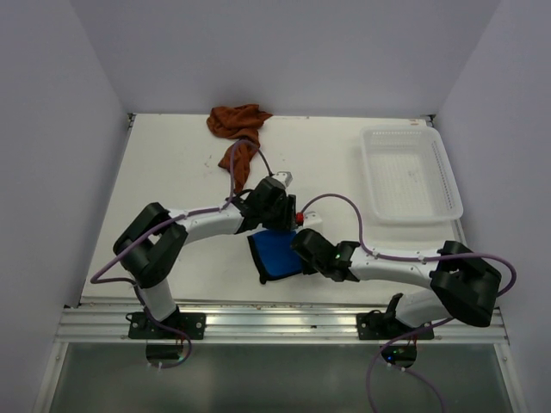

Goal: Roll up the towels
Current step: Fold the towel

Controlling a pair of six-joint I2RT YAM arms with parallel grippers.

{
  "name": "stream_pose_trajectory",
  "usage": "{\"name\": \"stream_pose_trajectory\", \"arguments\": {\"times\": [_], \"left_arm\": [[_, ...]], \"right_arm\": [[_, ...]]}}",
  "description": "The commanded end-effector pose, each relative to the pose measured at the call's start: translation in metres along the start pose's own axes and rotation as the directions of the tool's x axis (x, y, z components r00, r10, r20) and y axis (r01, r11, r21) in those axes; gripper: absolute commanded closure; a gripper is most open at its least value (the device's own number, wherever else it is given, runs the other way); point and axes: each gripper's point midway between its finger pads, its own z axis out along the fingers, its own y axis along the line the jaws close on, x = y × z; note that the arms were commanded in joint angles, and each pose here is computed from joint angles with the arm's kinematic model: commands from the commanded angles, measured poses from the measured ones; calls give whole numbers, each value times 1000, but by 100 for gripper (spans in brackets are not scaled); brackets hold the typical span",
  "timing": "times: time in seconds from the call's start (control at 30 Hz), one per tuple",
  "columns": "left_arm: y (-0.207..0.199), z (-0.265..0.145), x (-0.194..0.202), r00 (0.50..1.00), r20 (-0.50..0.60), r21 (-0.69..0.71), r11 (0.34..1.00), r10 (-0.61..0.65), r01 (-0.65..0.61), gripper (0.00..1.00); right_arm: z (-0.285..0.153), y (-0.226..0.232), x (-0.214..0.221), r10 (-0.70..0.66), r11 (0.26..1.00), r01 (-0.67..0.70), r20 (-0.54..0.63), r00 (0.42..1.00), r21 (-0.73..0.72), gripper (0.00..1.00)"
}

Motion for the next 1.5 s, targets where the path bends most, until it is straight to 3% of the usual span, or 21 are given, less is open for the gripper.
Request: {"name": "stream_pose_trajectory", "arguments": {"times": [0.0,0.17,0.53,1.47], "left_arm": [[-19,-2,-22,999,49,-11,1000,22,-21,43],[-12,-7,-25,997,74,-76,997,34,-28,43],[-21,-8,-15,999,48,-26,1000,-11,12,43],[7,30,0,1000,2,-164,986,24,-23,43]], "right_arm": [[3,4,-7,22,1000,-21,41,999,-12,100],[5,6,-4,25,999,-24,38,999,-22,100],[6,5,-2,34,999,-33,44,998,-25,100],[9,2,1,29,999,-28,50,998,-21,100]]}}
